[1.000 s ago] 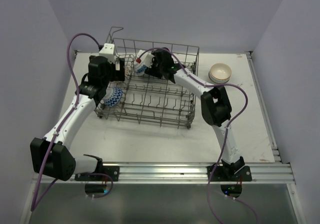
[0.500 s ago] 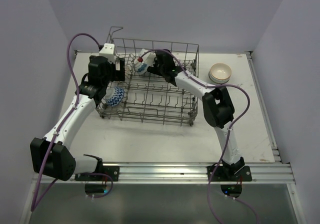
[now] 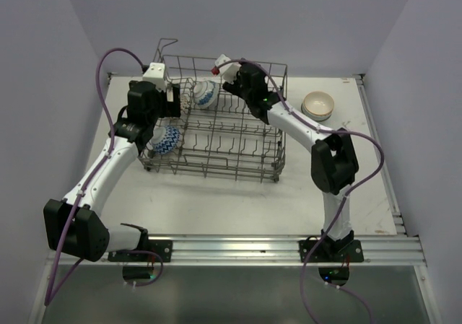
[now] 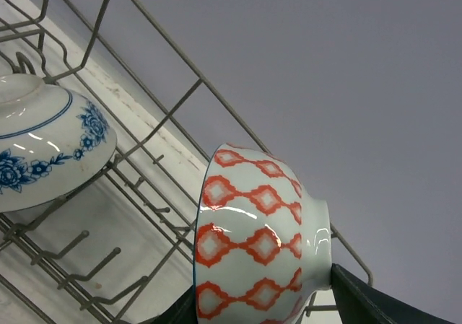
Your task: Unload the bowls from the dish rack
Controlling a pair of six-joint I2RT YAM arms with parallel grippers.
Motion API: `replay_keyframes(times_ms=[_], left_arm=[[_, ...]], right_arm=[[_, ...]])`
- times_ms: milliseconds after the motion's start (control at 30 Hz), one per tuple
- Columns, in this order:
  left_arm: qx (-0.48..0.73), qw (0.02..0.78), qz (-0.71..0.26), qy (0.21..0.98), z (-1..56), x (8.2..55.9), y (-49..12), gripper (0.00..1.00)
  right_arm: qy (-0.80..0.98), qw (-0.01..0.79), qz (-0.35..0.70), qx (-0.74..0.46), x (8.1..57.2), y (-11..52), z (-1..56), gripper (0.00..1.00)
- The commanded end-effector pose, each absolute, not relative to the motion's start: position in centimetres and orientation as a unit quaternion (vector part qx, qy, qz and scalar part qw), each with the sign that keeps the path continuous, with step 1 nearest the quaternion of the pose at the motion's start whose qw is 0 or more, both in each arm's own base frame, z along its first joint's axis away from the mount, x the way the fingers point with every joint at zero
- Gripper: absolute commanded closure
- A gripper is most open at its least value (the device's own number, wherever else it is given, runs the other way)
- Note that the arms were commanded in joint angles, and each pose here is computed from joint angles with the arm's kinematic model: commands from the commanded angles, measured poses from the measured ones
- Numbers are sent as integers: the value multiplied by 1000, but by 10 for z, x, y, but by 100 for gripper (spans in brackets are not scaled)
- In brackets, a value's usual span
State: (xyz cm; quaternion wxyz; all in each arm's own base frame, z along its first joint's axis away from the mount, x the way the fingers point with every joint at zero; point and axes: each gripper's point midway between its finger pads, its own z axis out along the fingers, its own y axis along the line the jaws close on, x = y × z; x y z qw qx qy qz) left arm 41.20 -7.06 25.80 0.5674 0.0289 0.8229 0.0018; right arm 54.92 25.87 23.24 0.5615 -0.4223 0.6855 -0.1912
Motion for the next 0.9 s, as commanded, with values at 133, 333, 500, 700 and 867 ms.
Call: replay_keyframes(times_ms=[133, 333, 500, 700, 867], left_arm=[[23, 590, -10, 807, 278, 418, -76, 0], [21, 590, -9, 807, 278, 417, -75, 0], [24, 592, -18, 806, 280, 417, -78, 0], [24, 592, -16, 806, 280, 417, -78, 0], [24, 590, -18, 807, 277, 418, -79, 0]], right_arm=[[703, 626, -42, -336, 502, 265, 309, 100], [743, 605, 98, -271, 458, 276, 294, 100], [766, 593, 179, -170, 439, 277, 274, 100], [790, 548, 260, -88, 427, 290, 231, 100], [800, 523, 294, -15, 429, 294, 213, 100]])
